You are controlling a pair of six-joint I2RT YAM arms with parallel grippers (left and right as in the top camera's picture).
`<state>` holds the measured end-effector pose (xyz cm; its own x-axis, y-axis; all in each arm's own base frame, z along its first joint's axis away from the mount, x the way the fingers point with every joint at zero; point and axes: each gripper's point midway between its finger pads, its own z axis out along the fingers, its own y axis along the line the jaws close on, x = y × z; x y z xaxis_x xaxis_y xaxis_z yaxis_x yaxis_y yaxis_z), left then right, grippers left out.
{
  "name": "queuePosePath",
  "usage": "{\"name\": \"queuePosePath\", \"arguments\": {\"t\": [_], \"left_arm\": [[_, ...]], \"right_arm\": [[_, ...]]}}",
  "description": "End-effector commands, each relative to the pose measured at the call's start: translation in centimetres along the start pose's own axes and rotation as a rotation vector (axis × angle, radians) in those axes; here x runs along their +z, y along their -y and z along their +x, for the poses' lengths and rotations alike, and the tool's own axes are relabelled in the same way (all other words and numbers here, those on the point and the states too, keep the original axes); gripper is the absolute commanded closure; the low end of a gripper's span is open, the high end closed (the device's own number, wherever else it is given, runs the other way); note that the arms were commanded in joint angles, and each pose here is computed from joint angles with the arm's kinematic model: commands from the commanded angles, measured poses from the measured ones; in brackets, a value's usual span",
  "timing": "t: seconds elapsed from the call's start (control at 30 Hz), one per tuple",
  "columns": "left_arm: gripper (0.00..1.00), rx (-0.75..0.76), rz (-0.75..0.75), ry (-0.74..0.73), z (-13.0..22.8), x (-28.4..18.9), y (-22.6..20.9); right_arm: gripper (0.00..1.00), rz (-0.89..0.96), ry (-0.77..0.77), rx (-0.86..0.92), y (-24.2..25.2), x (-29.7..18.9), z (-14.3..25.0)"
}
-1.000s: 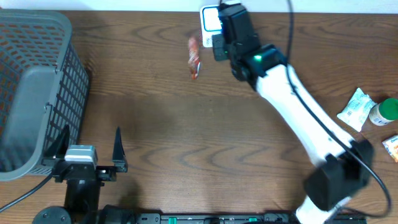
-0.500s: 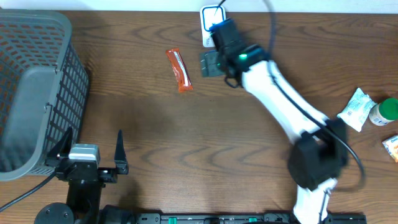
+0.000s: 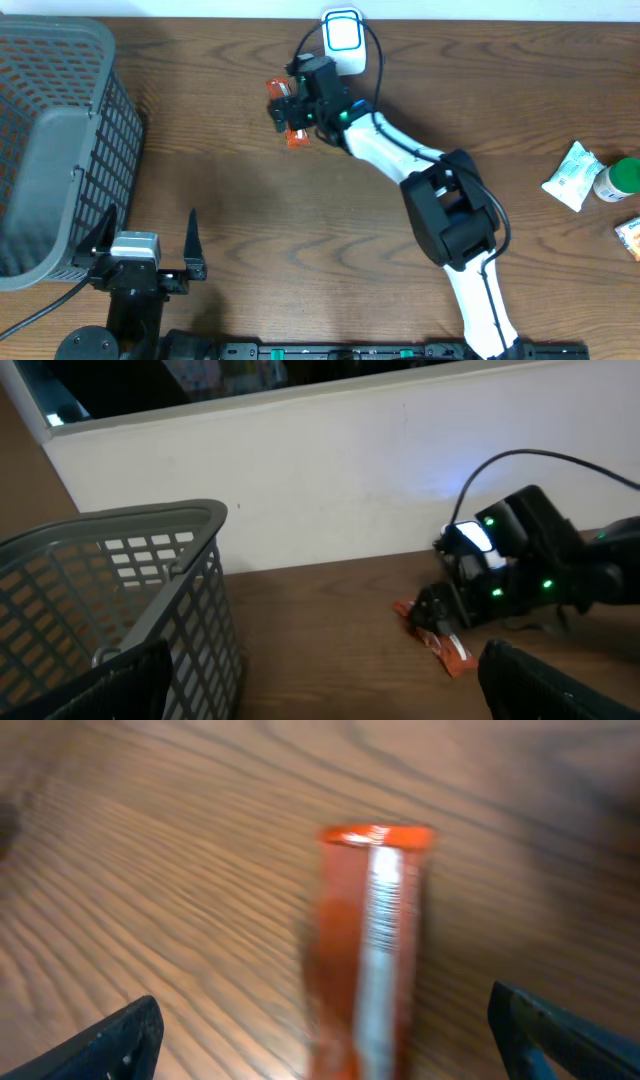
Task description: Scan the item barcode
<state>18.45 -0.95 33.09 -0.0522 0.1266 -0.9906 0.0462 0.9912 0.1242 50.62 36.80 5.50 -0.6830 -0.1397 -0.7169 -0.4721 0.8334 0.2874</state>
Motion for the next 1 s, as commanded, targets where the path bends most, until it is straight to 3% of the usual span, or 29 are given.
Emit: {"name": "queuePosePath", "arguments": {"t": [0.0, 0.1, 0.2, 0.23, 0.33, 0.37, 0.53, 0.67, 0.77, 0.87, 0.97], "left_arm": [[0.02, 0.005, -0.012, -0.001, 0.0, 0.0, -0.2], [0.02, 0.005, -0.011, -0.004, 0.1, 0.0, -0.2], [0.02, 0.007, -0.010, -0.016, 0.4, 0.0, -0.2], [0.02, 0.008, -0.009, -0.021, 0.5, 0.0, -0.2], [0.02, 0.011, -0.007, -0.038, 0.9, 0.0, -0.1], [0.02, 0.012, -0.007, -0.045, 1.1, 0.0, -0.1], [0.02, 0.024, 0.002, -0.111, 2.7, -0.1, 0.1], [0.02, 0.032, 0.026, -0.212, 5.2, -0.5, 0.5], [0.02, 0.038, 0.031, -0.242, 5.9, -0.7, 0.6], [0.02, 0.038, 0.031, -0.245, 6.0, -0.7, 0.6], [0.02, 0.042, 0.033, -0.264, 6.4, -0.9, 0.6]], "right_arm": [[0.01, 0.054, -0.023, 0.043, 0.0, 2.8, 2.9], [0.04, 0.125, -0.031, 0.050, 1.3, 3.8, 4.3], [0.15, 0.176, -0.035, 0.050, 2.3, 3.9, 4.7], [0.26, 0.188, -0.039, 0.051, 2.7, 3.8, 4.8], [0.84, 0.230, -0.072, 0.056, 3.8, 3.4, 5.4], [0.97, 0.238, -0.087, 0.061, 4.1, 3.1, 5.4], [0.99, 0.306, -0.154, 0.106, 6.3, -2.5, 3.0], [0.99, 0.596, -0.239, 0.165, 12.9, -14.0, 1.0], [0.99, 0.975, -0.368, 0.288, 21.3, -25.5, 3.4], [0.99, 1.131, -0.500, 0.397, 27.1, -31.0, 7.0], [0.99, 1.190, -0.533, 0.523, 31.7, -33.3, 10.7]]}}
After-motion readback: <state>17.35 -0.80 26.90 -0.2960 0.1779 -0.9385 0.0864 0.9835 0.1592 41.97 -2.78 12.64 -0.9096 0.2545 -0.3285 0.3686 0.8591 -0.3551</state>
